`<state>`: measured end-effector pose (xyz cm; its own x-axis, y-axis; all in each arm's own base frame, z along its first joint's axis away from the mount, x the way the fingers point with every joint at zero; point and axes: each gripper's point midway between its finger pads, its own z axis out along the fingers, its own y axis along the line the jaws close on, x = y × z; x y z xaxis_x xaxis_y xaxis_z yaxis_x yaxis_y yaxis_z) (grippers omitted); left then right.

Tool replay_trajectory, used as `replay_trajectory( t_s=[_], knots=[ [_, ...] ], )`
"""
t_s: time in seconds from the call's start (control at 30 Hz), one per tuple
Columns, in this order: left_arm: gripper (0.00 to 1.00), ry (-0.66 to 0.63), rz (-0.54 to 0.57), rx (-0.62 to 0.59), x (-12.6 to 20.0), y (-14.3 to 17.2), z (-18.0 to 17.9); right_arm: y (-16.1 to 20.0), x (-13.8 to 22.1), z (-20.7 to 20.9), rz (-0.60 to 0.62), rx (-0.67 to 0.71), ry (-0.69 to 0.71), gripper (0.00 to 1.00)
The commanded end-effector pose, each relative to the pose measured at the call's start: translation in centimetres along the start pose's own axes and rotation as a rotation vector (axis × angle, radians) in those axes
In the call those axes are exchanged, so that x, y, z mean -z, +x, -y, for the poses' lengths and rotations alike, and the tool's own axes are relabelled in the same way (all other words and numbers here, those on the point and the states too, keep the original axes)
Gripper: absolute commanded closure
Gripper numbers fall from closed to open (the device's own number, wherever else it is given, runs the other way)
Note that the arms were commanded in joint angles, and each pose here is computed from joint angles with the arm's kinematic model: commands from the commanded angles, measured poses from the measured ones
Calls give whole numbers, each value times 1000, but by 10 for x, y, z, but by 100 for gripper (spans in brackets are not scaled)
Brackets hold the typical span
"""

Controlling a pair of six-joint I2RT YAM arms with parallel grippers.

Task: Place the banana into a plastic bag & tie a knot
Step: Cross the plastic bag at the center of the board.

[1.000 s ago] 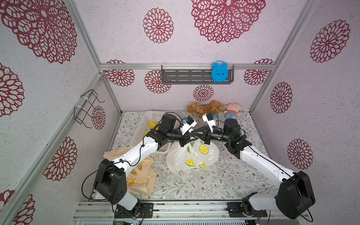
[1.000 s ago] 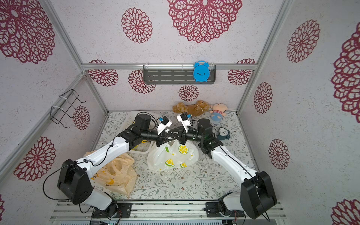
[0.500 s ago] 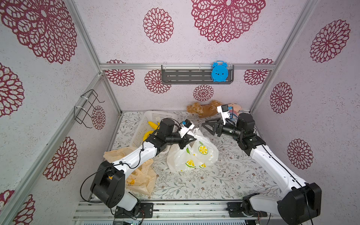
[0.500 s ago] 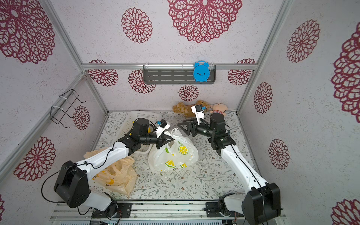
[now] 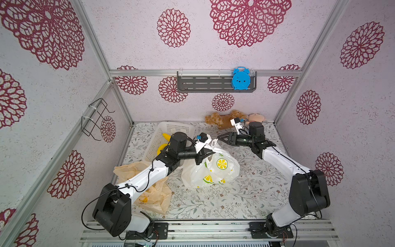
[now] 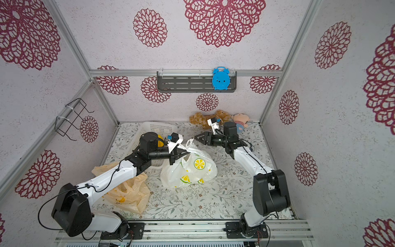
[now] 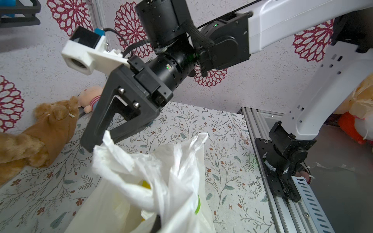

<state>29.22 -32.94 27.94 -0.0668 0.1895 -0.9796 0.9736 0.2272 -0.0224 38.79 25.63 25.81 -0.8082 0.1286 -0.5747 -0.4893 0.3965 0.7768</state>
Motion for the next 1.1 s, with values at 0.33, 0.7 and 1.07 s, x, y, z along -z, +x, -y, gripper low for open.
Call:
replay_trajectory(
  t_s=[0.33, 0.7, 1.07],
  knots=[
    [100, 13, 20, -43, 3, -2, 1, 4, -2, -100, -79, 144, -328, 61],
    [100, -3, 27, -29, 10, 1, -8, 13, 18, -128, -63, 181, -406, 75],
    [100, 12, 19, -55, 16, 4, -7, 32, 22, -127, -111, 181, -439, 78]
  ],
)
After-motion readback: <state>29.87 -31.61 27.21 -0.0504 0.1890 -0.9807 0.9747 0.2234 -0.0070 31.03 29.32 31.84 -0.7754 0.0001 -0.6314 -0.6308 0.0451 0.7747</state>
